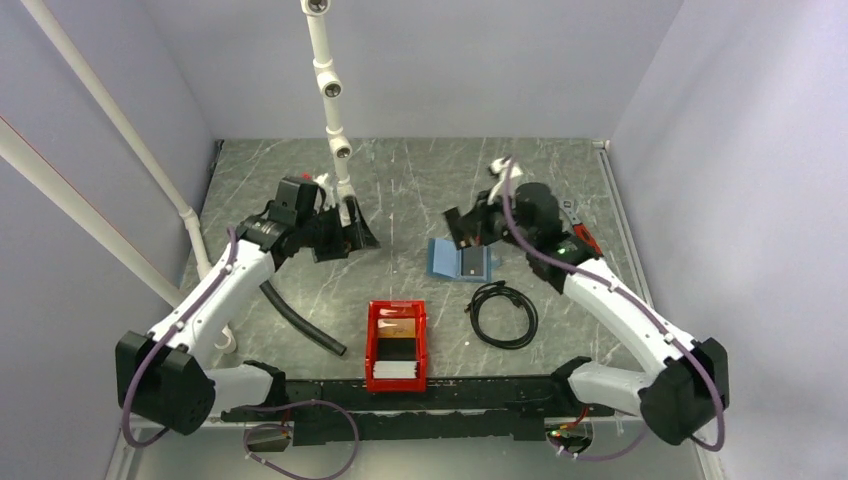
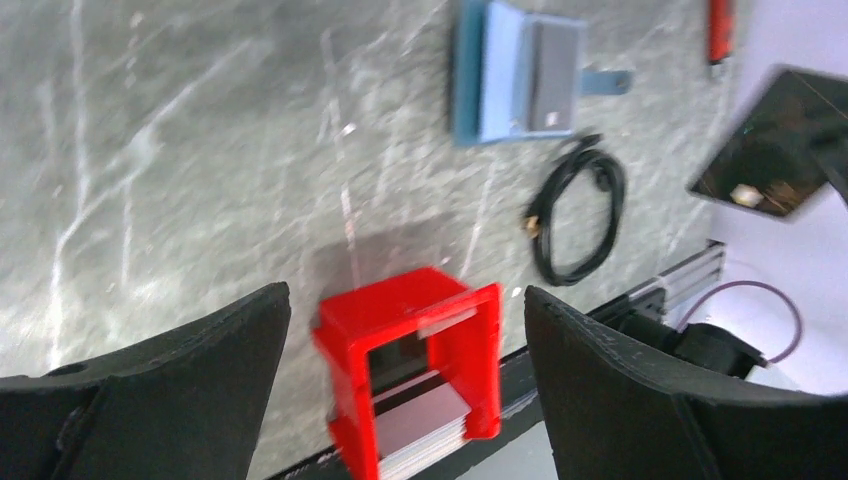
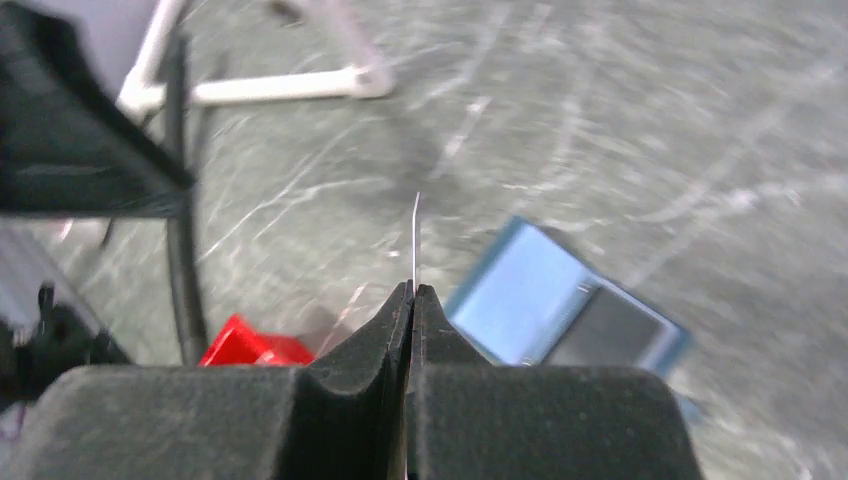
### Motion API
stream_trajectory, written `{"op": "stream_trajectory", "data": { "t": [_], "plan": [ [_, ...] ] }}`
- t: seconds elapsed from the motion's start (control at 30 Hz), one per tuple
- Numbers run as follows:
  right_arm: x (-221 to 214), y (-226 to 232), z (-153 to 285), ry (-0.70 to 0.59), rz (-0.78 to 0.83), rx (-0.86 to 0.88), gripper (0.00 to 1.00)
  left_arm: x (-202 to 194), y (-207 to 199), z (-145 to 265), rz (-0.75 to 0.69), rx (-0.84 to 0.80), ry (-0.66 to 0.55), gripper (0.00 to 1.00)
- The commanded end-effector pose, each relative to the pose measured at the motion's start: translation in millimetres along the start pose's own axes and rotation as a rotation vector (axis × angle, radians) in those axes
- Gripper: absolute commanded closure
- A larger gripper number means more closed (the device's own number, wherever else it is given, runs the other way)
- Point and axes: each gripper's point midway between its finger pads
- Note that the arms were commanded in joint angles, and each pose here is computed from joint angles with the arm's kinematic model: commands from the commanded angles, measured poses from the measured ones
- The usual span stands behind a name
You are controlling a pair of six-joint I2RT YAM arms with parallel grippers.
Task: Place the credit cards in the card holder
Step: Pick up the credit card from the storage box, then insert the credit card into the card holder.
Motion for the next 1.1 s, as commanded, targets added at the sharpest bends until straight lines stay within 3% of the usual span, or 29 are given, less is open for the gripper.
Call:
{"op": "stream_trajectory", "data": {
  "t": [0.0,0.1,0.2,0.4,0.63,1.07],
  "plan": [
    [1,-67,5,0.034,-0.321,-0.084,1.0,45,-46,-14,-0.088,-0.19,-0.078,0.08],
    [-16,-108,4,0.129,-0.538,-0.057,1.0,60,-80,-42,-0.141,-0.259,-0.034,0.09],
    [-33,-127,-2,0.2,-0.664,0.054,1.0,57,-113,-84,-0.193,-0.318,0.058,0.19],
    [-50,-148,-19,0.207,-0.73,0.076,1.0,44,-136,-155,-0.209,-0.371,0.18,0.54],
    [-74,-169,-33,0.253,-0.773,0.016,1.0,13,-114,-203,-0.178,-0.31,0.306,0.82],
    [-95,-178,-45,0.322,-0.772,-0.07,1.0,-25,-71,-224,-0.172,-0.166,0.389,0.88]
  ]
}}
Point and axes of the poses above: each gripper's point midway between its finger pads, its own z axis back along the fingers, its own y axis along the line the jaws close on, x = y × z, and after that the axes turned 15 degrees about -z, right-handed
